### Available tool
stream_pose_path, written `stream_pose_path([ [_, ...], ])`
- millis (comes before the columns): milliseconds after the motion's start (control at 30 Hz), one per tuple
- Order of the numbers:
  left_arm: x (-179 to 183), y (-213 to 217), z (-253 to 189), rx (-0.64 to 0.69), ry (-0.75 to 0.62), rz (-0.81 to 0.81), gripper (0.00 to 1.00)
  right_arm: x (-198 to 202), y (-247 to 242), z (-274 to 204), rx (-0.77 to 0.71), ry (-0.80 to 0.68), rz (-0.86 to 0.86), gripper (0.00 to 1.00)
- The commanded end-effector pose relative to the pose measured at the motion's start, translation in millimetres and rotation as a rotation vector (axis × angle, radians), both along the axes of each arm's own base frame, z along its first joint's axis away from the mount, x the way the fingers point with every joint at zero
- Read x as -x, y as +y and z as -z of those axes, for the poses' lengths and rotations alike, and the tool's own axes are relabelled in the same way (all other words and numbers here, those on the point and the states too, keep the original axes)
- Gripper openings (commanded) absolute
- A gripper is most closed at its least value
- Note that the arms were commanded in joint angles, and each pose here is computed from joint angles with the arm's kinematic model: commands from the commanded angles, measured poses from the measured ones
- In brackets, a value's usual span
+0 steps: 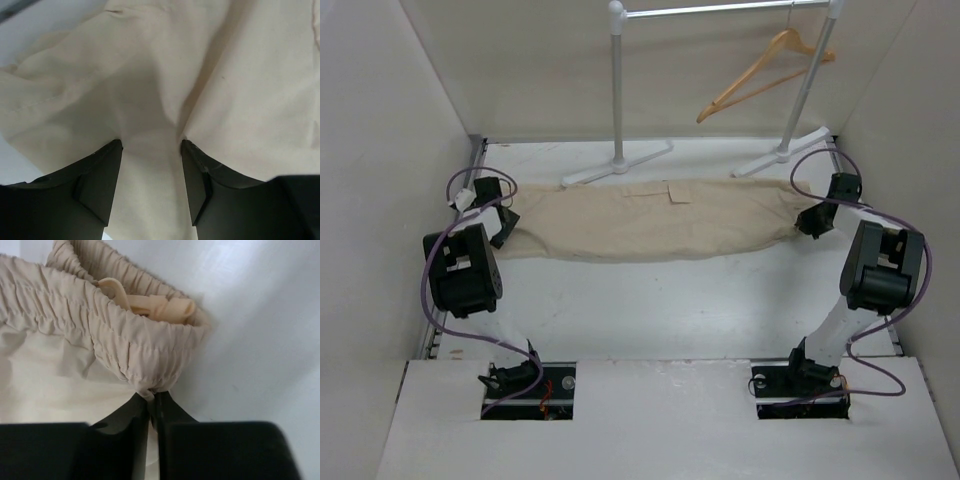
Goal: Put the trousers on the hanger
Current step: Fold the trousers at the center of the board.
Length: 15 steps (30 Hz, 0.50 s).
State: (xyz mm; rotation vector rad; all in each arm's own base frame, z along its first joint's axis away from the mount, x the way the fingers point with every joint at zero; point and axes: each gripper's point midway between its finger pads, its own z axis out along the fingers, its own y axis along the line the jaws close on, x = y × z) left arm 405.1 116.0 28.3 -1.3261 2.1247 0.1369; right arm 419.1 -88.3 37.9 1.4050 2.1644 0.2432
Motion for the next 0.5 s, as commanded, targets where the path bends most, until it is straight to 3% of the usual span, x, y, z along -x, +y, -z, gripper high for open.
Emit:
stream_pose_path([
  [0,51.7,17.2,3.2,-0.059,0.108,-0.081,0.49,28.4,-29.3,-23.8,0.070,-0.033,0.131,0.06],
  [300,122.9,28.2,-25.1,-0.140,0.166,-0.166,0.52,87.1,-14.8,-28.3,0.062,-0.042,0.165,0.07],
  [367,135.1,29.1,-36.9,-0.161,0.172,-0.180,0.52,102.2,-13.3,-29.9,0.055,-0.049,0.179,0.14],
  [467,142.3,33.3,-56.0,-0.195,0.140,-0.209,0.52,112.2,-16.3,-34.1,0.061,-0.070,0.194,0.36],
])
